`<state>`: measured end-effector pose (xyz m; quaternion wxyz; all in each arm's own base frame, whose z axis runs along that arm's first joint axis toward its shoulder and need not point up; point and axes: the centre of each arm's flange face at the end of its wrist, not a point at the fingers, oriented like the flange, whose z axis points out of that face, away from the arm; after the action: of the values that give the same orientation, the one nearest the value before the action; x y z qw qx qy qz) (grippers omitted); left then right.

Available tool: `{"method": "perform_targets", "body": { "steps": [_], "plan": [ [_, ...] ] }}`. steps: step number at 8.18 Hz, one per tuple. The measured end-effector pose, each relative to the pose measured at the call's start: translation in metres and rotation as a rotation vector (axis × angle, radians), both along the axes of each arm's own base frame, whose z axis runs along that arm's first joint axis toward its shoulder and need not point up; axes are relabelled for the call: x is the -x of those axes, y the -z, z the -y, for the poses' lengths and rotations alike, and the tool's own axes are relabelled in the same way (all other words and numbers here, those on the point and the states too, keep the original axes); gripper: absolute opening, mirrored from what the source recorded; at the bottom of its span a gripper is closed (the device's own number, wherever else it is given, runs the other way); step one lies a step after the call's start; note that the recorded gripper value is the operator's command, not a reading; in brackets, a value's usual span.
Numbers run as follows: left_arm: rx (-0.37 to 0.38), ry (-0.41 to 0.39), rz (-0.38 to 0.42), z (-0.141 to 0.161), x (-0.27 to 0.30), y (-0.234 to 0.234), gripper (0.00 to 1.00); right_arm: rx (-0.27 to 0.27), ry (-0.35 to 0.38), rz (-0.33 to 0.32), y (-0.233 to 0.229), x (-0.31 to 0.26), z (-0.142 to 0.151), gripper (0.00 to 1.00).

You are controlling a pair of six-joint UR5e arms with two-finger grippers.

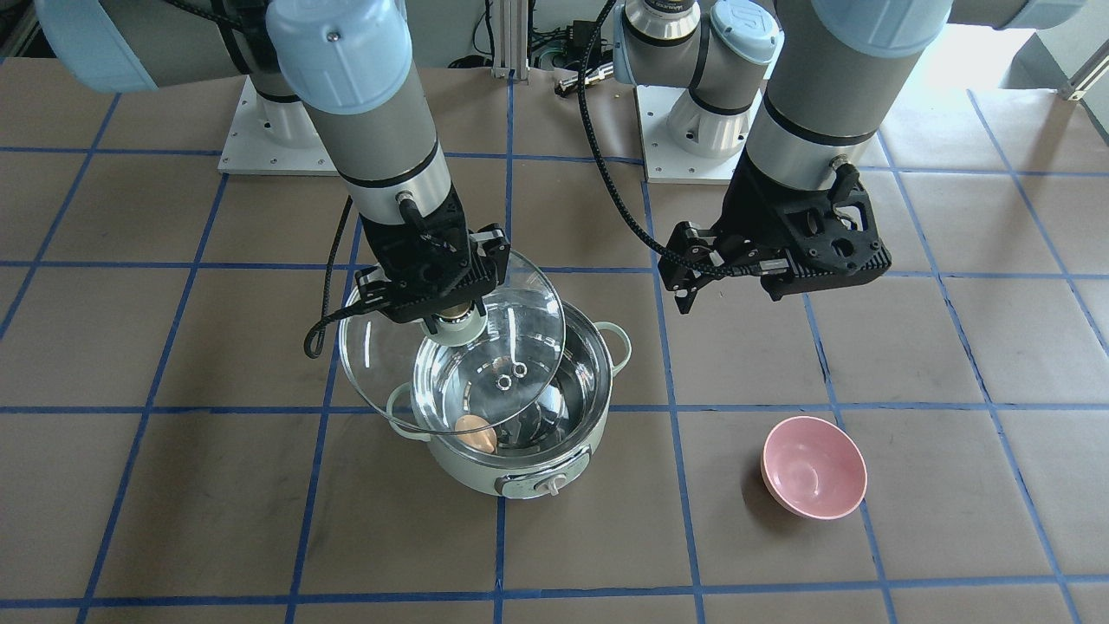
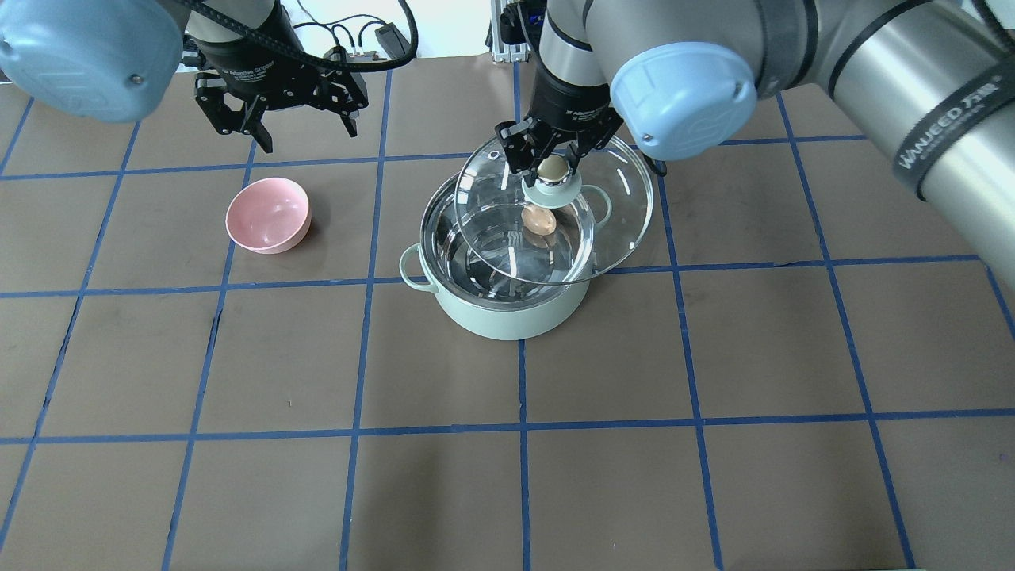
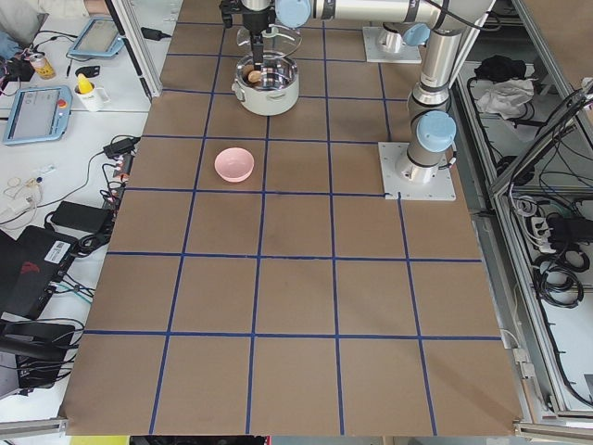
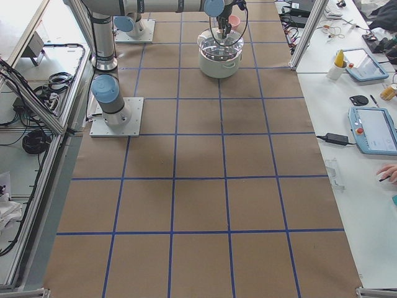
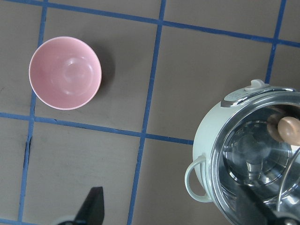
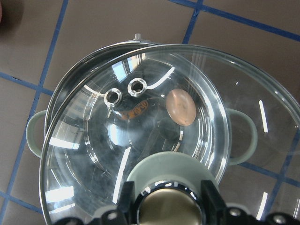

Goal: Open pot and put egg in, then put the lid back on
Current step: 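Bring the lid back over the pot with the right gripper while the left withdraws, then lower the glass lid onto the pot with the right gripper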

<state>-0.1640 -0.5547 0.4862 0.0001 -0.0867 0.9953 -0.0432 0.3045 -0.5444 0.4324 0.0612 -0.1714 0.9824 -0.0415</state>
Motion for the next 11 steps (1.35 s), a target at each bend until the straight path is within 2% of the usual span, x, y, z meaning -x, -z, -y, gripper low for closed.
{"method": "perform_targets", "body": {
  "steps": [5, 11],
  "plan": [
    [-0.002, -0.005, 0.001, -0.001, -0.001, 0.005, 1.0, -0.024, -0.048, -0.005, 0.034, -0.04, 0.014, 0.0],
    [-0.011, -0.007, 0.001, 0.002, -0.001, 0.01, 1.0, -0.067, -0.071, -0.011, 0.063, -0.047, 0.013, 0.0]
  ]
}}
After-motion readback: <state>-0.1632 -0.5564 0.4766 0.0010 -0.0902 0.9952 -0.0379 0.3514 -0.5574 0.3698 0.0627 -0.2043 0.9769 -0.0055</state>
